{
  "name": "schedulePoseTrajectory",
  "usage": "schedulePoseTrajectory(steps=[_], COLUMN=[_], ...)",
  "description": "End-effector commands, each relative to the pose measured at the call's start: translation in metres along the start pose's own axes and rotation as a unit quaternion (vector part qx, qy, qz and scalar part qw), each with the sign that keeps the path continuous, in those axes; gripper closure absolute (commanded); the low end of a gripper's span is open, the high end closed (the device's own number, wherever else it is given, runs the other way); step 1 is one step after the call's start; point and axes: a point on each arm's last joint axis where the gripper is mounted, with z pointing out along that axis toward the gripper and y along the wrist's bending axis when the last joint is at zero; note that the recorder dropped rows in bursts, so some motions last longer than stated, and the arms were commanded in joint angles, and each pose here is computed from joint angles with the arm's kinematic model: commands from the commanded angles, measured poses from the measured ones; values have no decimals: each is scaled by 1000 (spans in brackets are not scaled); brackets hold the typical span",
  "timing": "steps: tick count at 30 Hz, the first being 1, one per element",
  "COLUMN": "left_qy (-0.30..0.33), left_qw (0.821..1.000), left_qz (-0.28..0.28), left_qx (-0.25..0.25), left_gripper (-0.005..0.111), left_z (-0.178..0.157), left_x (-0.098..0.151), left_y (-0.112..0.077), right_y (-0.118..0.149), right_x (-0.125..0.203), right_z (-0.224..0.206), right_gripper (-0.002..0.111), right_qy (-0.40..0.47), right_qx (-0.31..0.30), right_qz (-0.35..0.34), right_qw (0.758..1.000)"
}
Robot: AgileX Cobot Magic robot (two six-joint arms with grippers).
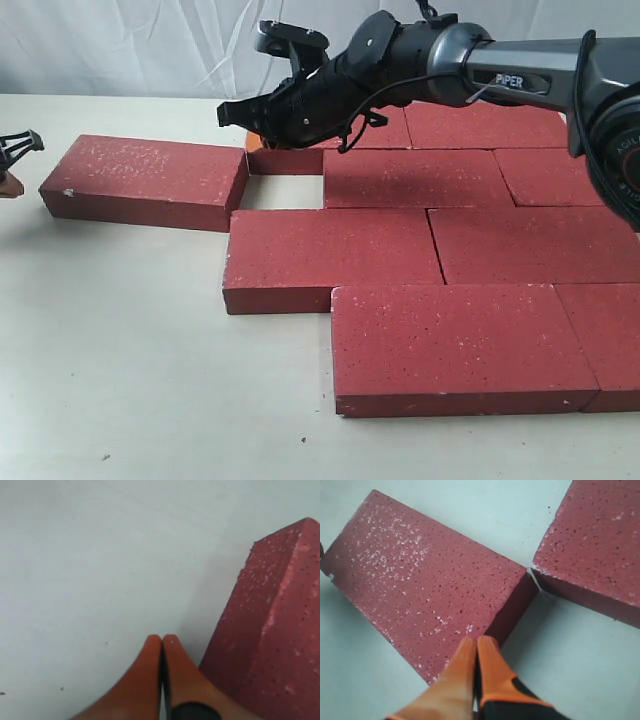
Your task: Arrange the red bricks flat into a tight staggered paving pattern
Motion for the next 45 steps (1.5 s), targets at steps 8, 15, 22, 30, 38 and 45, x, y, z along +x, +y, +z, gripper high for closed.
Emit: schedulePoseTrajectory(steps=[8, 15, 22, 30, 38, 45], left_qy=[38, 77, 106, 117, 116, 117], left_qw=[998, 993, 989, 986, 986, 986], left_qz=[5, 9, 6, 0, 2, 17], left_qx=[58, 84, 106, 118, 118, 119], left_gripper=[107, 107, 107, 107, 107, 107], left_z=[18, 17, 15, 14, 14, 18], left_x=[10, 16, 21, 23, 23, 28], left_y=[-12, -16, -21, -23, -23, -37], right_y=[-1, -1, 0, 0, 1, 1], right_x=[-3, -2, 1, 1, 2, 2], right_z=[-4, -5, -5, -5, -5, -5], right_gripper=[109, 109, 109, 109, 109, 109], right_qy=[-2, 2, 22, 23, 27, 27], right_qx=[2, 1, -7, -7, -9, -9], right_qz=[-6, -6, -7, -7, -7, -7], right_qw=[1000, 1000, 1000, 1000, 1000, 1000])
